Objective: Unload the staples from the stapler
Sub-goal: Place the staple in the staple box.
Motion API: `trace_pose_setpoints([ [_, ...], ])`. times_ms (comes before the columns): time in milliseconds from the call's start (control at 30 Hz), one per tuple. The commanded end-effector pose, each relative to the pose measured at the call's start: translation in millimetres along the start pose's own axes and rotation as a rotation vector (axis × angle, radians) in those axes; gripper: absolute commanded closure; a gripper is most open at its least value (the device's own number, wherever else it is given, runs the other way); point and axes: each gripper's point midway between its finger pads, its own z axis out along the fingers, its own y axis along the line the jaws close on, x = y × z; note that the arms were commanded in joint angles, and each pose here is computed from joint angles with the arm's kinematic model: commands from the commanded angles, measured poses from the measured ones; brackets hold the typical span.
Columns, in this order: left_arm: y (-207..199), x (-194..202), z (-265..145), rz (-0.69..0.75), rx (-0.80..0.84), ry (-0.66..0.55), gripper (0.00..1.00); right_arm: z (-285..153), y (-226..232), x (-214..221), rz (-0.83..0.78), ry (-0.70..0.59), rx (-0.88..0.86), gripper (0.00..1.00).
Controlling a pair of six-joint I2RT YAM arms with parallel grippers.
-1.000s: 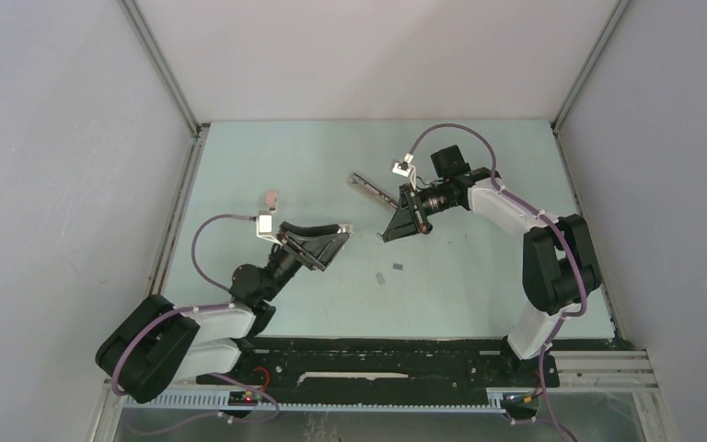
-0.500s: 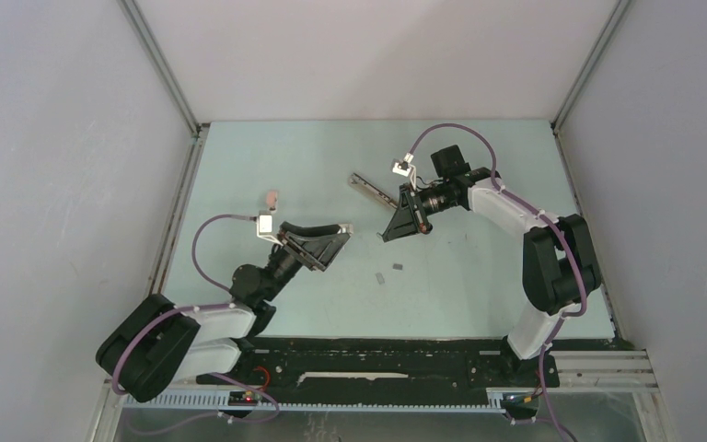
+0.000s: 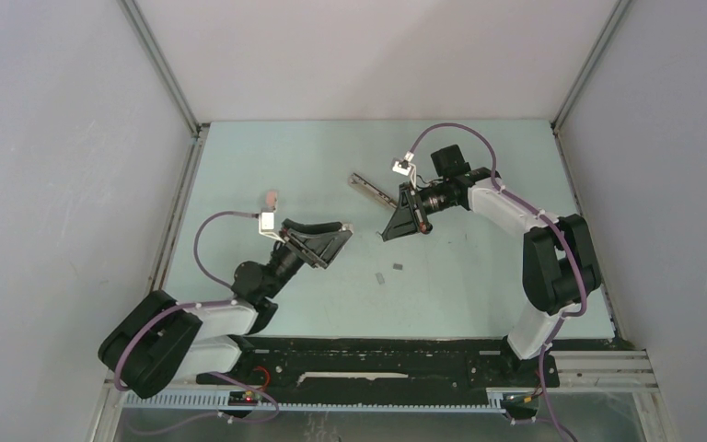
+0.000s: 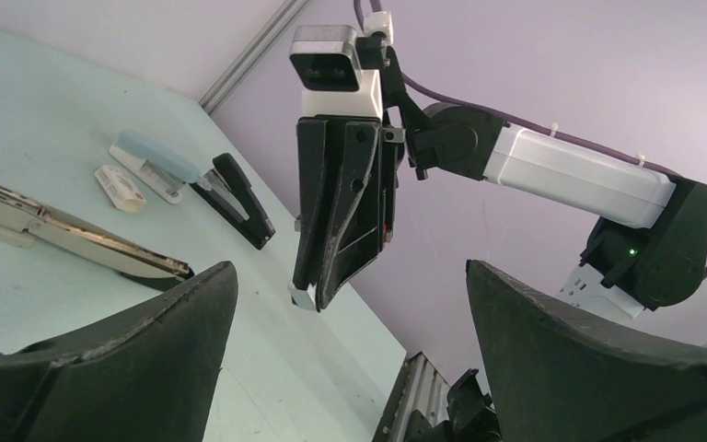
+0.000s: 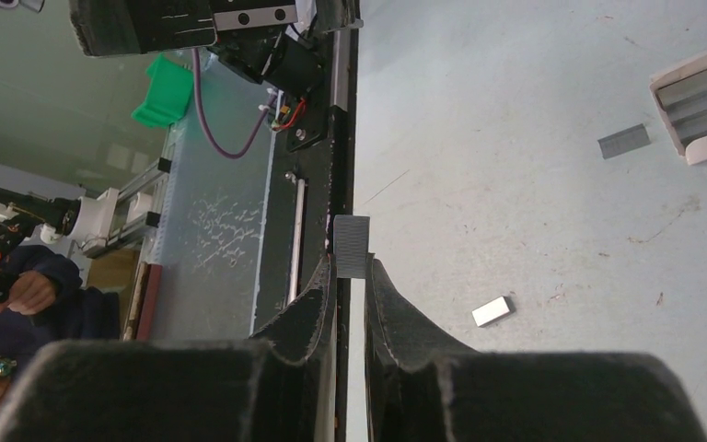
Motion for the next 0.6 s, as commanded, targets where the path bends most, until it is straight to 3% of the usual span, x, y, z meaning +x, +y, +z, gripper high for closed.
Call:
trace_pose_setpoints([
  [0,-26,-15,18,0.013,0.099,-0.036,0.00,-3,21,-18,-0.062,-0.032,-0.022,0.82],
  [567,-37,-23,27,-0.052,0.128,-0.049,0.01,2,52,-42,-0.081,-0.063,-0.071,0.82],
])
